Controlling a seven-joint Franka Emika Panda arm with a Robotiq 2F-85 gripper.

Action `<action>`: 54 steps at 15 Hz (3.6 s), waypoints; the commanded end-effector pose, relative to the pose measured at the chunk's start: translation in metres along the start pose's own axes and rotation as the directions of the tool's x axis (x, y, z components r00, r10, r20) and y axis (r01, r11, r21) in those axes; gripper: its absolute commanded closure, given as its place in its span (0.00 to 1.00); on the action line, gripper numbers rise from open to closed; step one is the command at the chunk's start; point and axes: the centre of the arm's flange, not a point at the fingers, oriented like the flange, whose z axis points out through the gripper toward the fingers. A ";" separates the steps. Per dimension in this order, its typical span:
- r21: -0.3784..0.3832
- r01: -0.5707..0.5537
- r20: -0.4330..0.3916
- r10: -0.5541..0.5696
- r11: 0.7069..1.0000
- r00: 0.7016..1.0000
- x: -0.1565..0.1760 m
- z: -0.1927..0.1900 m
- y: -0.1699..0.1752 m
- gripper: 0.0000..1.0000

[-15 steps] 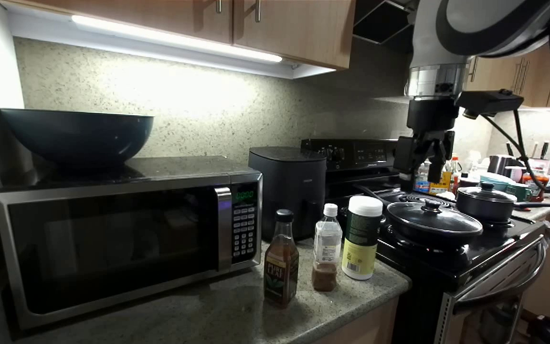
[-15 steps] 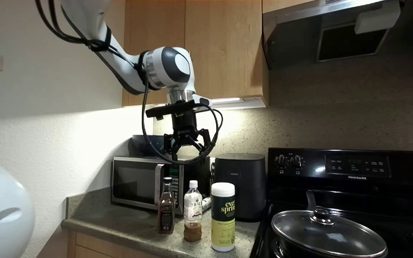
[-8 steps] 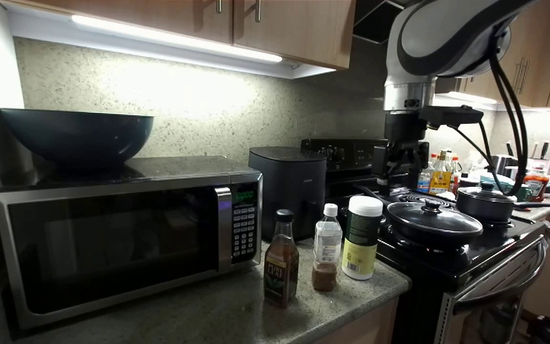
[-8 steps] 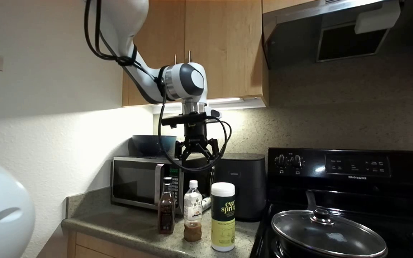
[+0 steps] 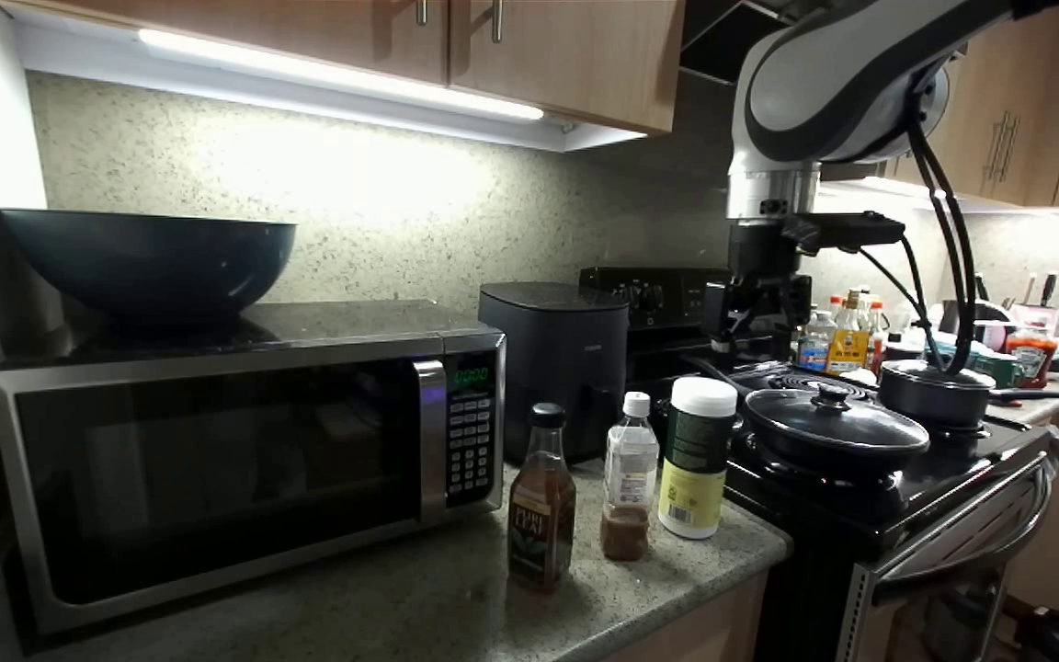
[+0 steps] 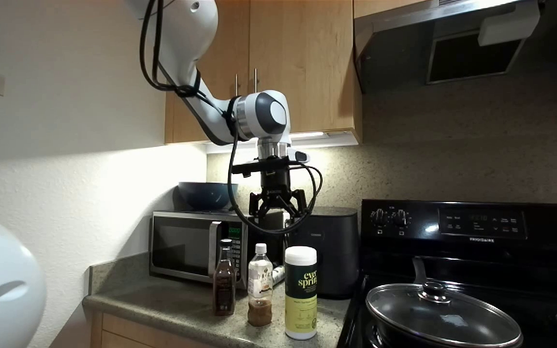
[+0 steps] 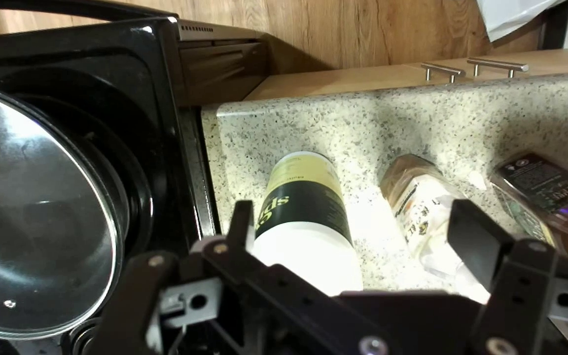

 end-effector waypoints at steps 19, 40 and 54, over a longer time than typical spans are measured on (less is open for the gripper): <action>0.067 -0.110 0.113 0.102 0.992 0.988 0.090 0.042 0.029 0.00; 0.038 -0.066 0.291 0.052 0.997 0.955 0.112 0.059 0.022 0.00; 0.047 -0.036 0.279 0.021 0.998 0.960 0.112 0.053 0.024 0.00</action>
